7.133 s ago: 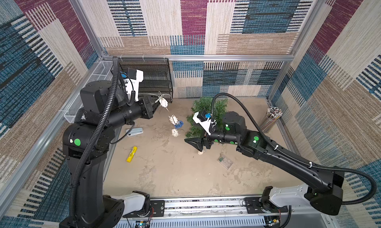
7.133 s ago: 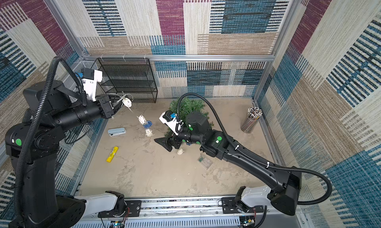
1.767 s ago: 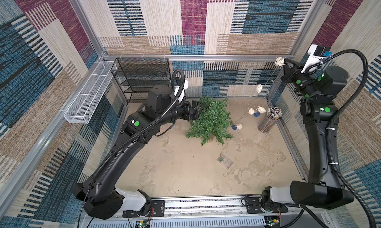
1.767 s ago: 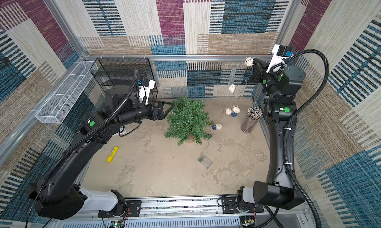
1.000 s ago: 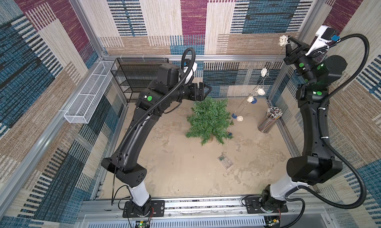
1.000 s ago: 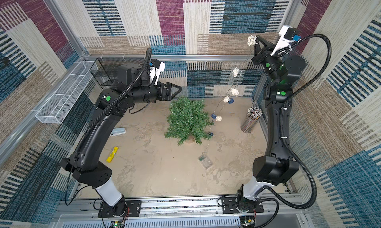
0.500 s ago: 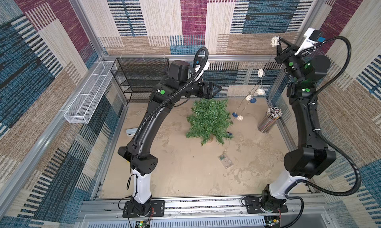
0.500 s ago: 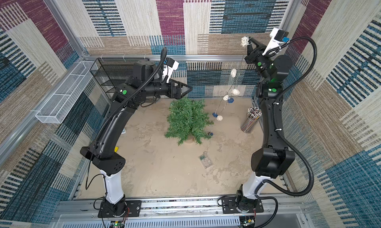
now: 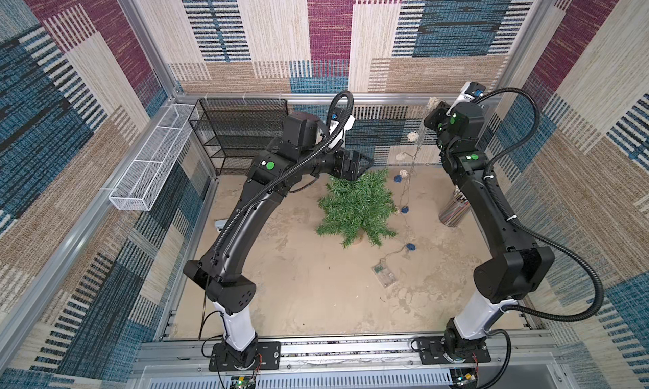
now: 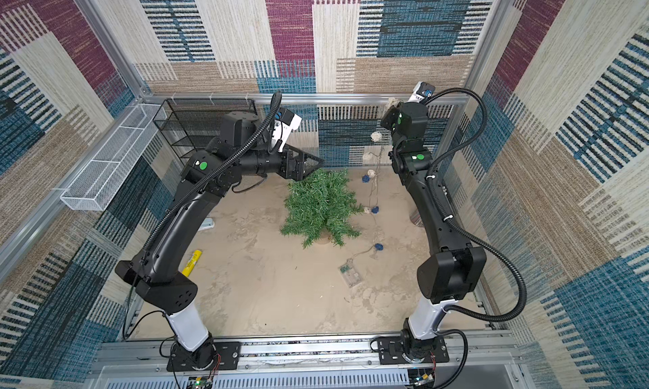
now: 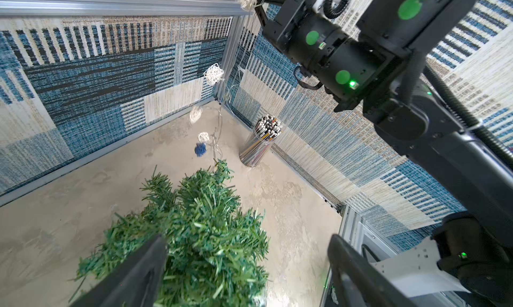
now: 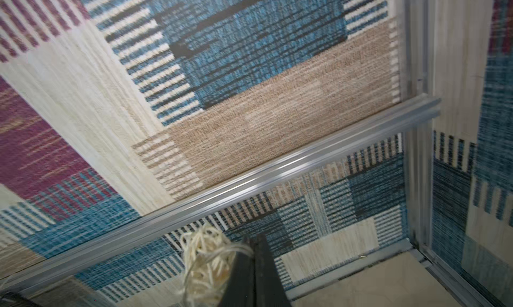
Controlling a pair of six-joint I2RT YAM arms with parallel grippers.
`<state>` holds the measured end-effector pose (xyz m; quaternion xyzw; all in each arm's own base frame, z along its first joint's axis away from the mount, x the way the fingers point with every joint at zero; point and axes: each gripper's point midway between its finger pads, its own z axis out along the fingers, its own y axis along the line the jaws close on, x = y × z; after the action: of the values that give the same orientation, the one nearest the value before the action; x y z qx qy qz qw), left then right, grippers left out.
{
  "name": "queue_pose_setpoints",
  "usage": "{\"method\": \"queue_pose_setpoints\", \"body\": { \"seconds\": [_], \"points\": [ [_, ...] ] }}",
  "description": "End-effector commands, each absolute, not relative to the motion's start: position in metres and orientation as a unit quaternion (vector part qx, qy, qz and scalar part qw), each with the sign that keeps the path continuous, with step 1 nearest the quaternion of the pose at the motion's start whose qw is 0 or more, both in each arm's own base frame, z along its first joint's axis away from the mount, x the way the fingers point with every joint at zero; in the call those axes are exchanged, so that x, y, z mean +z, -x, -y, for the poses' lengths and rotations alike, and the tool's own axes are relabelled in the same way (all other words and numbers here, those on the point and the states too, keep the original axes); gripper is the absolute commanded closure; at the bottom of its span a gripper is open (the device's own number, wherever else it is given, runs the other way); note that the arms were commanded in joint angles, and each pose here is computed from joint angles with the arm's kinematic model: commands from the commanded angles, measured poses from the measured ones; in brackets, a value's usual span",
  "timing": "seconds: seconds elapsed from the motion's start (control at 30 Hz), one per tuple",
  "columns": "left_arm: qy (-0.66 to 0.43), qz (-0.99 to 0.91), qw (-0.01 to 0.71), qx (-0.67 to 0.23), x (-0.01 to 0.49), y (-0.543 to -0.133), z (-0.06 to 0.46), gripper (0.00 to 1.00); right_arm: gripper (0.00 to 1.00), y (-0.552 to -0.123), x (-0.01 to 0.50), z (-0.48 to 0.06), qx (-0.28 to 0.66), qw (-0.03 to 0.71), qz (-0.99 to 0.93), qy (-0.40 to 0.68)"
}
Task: Remove string lights from the small christmas tree
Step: Remove the light string from the Christmas tree.
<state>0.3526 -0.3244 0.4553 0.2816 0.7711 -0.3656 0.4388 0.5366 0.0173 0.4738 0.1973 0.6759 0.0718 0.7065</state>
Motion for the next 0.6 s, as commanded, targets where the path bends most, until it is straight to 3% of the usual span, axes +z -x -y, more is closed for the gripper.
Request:
{"method": "queue_pose_setpoints", "body": {
  "seconds": [0.0, 0.57],
  "points": [
    [-0.288, -0.764, 0.462, -0.348, 0.462, -0.350, 0.316, 0.07, 1.00, -0.530, 0.457, 0.006, 0.031, 0.692, -0.676, -0.252],
    [-0.276, -0.773, 0.467, -0.330, 0.459, -0.346, 0.305, 0.07, 1.00, -0.443, 0.473, -0.020, 0.028, 0.695, -0.686, -0.213]
  ]
}}
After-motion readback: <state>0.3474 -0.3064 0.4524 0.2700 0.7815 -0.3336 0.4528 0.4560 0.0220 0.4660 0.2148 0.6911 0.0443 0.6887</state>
